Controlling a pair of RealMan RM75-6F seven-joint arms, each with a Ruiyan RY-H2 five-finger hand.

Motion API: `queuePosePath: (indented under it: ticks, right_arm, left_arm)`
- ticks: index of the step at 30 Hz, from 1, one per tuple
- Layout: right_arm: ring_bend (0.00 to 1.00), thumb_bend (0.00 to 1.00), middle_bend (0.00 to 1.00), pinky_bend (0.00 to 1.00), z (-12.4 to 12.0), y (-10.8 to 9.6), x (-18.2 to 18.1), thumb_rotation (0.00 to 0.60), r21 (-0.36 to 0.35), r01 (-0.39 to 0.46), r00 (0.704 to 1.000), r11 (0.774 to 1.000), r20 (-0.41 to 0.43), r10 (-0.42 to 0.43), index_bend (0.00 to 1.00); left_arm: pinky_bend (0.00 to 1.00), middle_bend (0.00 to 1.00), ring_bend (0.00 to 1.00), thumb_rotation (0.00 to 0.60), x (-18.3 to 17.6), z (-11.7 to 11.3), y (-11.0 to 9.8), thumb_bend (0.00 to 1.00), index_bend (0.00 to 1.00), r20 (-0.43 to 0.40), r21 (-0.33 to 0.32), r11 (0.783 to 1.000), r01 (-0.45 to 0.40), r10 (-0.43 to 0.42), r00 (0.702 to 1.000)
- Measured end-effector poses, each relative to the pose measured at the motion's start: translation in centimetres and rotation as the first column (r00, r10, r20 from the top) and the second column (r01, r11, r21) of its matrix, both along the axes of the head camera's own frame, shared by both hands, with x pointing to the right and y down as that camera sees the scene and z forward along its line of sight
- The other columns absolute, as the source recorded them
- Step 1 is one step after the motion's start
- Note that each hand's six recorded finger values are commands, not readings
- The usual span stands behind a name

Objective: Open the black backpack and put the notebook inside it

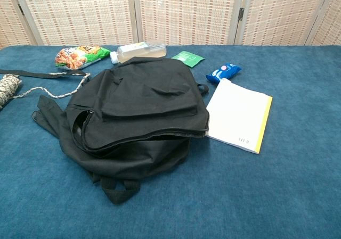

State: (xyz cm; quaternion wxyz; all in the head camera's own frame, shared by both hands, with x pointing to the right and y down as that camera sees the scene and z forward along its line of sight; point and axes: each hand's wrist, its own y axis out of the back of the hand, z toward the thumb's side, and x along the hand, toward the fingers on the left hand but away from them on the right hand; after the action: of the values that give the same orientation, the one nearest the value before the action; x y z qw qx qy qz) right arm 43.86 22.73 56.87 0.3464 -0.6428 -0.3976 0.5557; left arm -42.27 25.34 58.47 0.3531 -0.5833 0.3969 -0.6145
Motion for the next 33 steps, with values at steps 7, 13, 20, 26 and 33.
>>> queuePosePath:
  ticks: [7,13,20,26,33]
  right_arm:
    - [0.16,0.4,0.08,0.08,-0.5,0.0,0.1,0.6,0.019,-0.007,1.0,1.0,0.008,0.007,0.07]
    - [0.16,0.4,0.08,0.08,-1.1,-0.2,0.4,0.6,0.041,-0.015,1.0,0.999,0.008,0.014,0.07]
    - [0.16,0.4,0.08,0.08,-2.0,-1.4,0.5,0.6,0.076,-0.006,1.0,0.997,-0.006,0.006,0.07]
    - [0.16,0.4,0.08,0.08,-2.0,-1.9,0.5,0.6,0.077,-0.005,1.0,0.997,-0.012,0.006,0.07]
    - [0.16,0.4,0.08,0.08,-1.5,-2.1,0.5,0.6,0.066,-0.01,1.0,0.998,-0.014,0.011,0.07]
  left_arm:
    - [0.0,0.16,0.08,0.6,0.1,0.0,-0.1,0.38,0.23,-0.015,0.005,1.0,-0.001,0.001,1.0]
    - [0.0,0.16,0.09,0.6,0.5,0.0,-0.8,0.38,0.23,-0.063,0.01,1.0,-0.014,0.014,0.998]
    - [0.0,0.16,0.1,0.6,3.3,0.2,-4.1,0.38,0.26,-0.213,-0.001,0.993,-0.116,0.113,0.971]
    - [0.0,0.17,0.1,0.6,7.7,0.6,-7.2,0.38,0.27,-0.314,-0.012,0.965,-0.263,0.246,0.917]
    - [0.0,0.18,0.11,0.6,14.2,1.5,-8.8,0.38,0.28,-0.454,-0.039,0.902,-0.431,0.368,0.811]
